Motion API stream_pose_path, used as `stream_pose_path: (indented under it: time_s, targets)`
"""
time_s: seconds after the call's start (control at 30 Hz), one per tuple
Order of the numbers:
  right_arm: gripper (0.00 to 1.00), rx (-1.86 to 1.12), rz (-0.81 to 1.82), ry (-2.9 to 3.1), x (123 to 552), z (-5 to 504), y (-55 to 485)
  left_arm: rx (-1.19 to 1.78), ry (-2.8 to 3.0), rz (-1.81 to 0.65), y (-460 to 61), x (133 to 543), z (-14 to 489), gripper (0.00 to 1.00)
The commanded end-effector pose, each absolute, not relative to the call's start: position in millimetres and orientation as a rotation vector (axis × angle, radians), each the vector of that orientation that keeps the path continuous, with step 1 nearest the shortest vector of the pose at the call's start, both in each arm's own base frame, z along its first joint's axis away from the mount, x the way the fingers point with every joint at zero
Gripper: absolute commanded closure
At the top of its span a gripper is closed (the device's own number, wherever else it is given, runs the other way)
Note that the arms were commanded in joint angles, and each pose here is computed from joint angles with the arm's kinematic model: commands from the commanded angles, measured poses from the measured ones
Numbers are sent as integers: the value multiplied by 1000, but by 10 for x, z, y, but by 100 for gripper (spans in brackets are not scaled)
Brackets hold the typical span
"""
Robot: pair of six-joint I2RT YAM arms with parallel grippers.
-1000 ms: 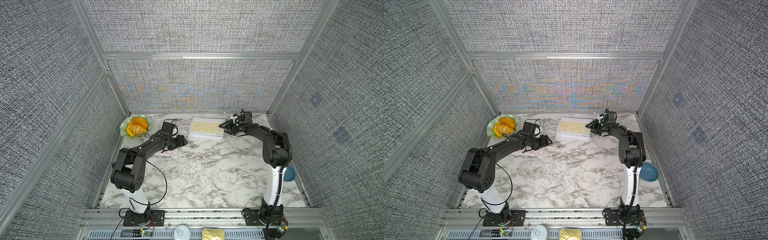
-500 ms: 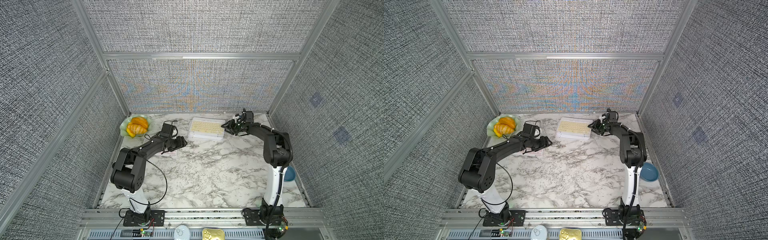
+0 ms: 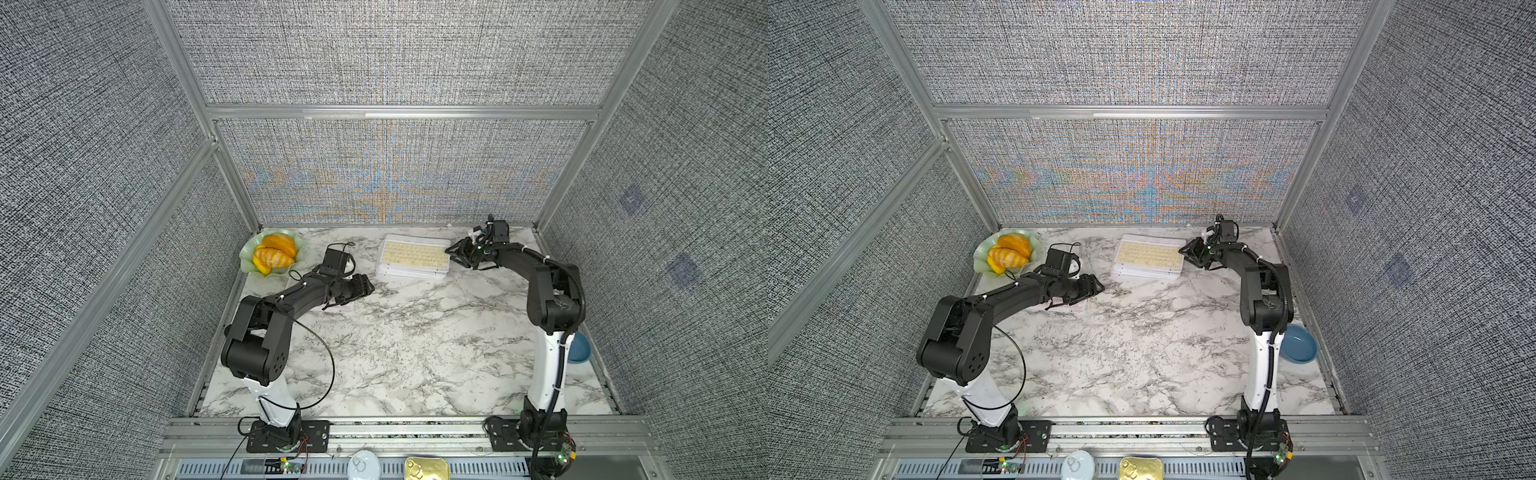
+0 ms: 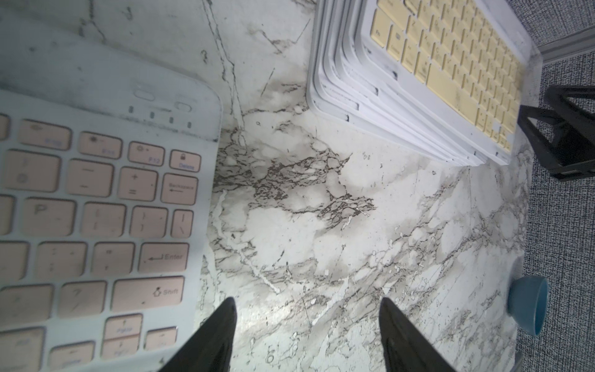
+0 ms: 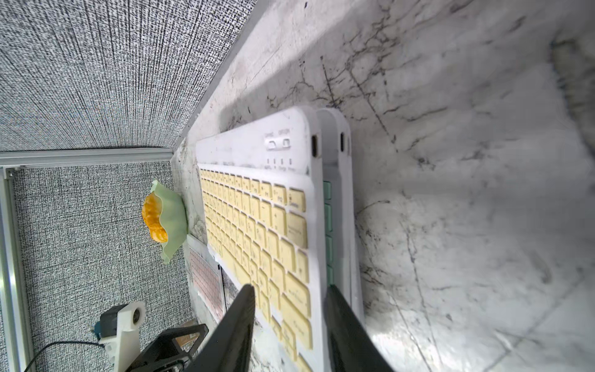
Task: Stack the numeric keypads
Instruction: Place the numeric keypad at the numeric keypad, then move the numeric keypad to the center of the board.
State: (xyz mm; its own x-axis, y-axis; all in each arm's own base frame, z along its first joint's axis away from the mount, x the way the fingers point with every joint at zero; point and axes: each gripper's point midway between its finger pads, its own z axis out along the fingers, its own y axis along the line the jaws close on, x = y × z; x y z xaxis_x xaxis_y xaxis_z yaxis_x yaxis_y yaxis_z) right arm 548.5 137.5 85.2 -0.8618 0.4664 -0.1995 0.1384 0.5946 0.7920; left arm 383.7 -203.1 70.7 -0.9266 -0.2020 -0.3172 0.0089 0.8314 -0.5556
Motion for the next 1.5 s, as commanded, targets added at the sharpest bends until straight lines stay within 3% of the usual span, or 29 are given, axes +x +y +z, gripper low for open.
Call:
stream_pose_path:
  time_s: [0.0,0.47,0.7,1.03,1.47]
  targets:
    - [60,481,1139,2440,5495,870,1348,-127,2625,-815,-2041,3859,744,29]
    - [60,466,1136,2406,5310,1021,1332,-110,2636,-682,-1911,3915,777,29]
    - [60,429,1183,2330,4912,1182,1453,-66,2641,-509,-1759,4097,724,29]
    - [60,293,1159,2306,4310,1383,1715,-55,2686,-449,-1715,4239,472,29]
    - [60,188,1072,2368,3849,1488,1832,-6,2749,-389,-1670,4197,220,30]
